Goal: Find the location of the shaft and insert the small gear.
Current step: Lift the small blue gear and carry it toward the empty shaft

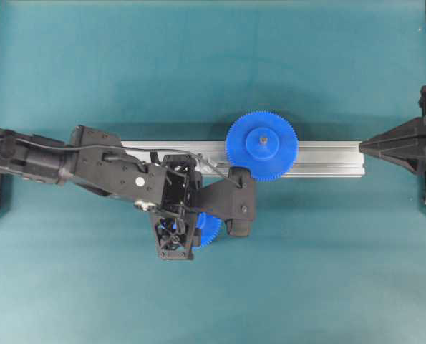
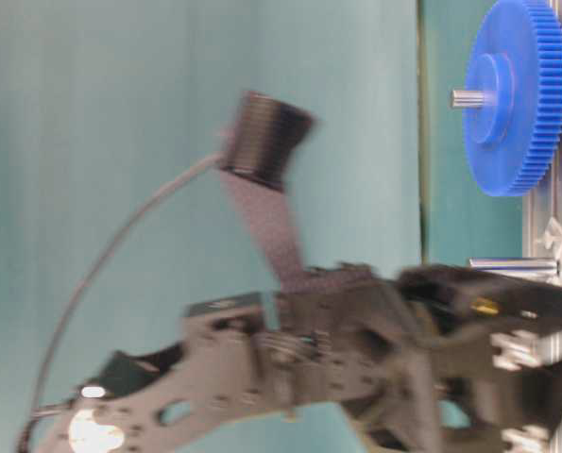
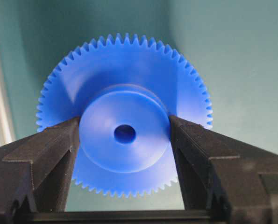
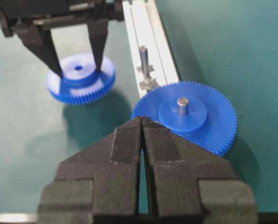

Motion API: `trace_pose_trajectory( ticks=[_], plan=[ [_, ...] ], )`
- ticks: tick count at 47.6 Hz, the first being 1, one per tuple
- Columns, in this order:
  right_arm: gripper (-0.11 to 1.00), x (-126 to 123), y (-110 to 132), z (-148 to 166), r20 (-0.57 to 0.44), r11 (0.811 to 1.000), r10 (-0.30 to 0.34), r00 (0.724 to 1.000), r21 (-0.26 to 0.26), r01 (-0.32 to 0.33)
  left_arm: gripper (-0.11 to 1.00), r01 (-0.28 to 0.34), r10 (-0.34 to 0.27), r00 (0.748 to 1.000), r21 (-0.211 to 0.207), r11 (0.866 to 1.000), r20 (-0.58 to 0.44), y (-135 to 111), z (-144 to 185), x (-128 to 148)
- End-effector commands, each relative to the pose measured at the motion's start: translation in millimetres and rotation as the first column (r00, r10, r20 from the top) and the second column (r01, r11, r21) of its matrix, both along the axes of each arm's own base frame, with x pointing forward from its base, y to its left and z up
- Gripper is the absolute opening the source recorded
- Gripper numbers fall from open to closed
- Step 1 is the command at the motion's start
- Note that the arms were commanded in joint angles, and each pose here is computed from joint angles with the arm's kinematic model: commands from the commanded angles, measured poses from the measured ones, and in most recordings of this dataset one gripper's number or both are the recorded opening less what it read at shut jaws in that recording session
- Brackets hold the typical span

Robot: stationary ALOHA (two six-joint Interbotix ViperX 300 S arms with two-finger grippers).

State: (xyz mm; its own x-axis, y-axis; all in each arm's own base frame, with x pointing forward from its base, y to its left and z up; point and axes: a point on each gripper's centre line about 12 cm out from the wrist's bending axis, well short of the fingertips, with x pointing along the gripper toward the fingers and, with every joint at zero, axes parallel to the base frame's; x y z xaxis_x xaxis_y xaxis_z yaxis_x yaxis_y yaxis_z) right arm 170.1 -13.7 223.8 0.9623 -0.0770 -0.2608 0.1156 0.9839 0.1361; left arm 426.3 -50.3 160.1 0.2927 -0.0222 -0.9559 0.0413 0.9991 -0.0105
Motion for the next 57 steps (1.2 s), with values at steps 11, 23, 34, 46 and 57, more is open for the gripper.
trace_pose_trajectory(
  ticks=[11, 23, 34, 46, 57],
  plan=[
    [0.0, 1, -1, 3, 0.007, 1.0, -0.005, 1.0, 0.007, 0.005, 0.64, 0.013, -0.013, 0.998, 0.001, 1.0, 0.059, 0, 60, 4],
    [0.0, 1, -1, 2, 0.004, 1.0, -0.005, 1.0, 0.007, 0.005, 0.64, 0.026, -0.027, 0.998, 0.017, 1.0, 0.049, 9, 89, 4],
    [0.0, 1, -1, 2, 0.005, 1.0, -0.005, 1.0, 0.007, 0.005, 0.64, 0.012, -0.014, 0.997, 0.025, 1.0, 0.076, 26, 111, 5],
    [0.0, 0, 0, 3, 0.014, 1.0, -0.004, 1.0, 0.006, 0.004, 0.64, 0.0, -0.004, 0.995, 0.034, 0.999, 0.097, 40, 127, 1],
    [0.0, -1, 0, 3, 0.02, 1.0, -0.005, 1.0, 0.006, 0.005, 0.64, 0.0, -0.004, 0.996, 0.042, 0.999, 0.094, 48, 136, 1]
  ],
)
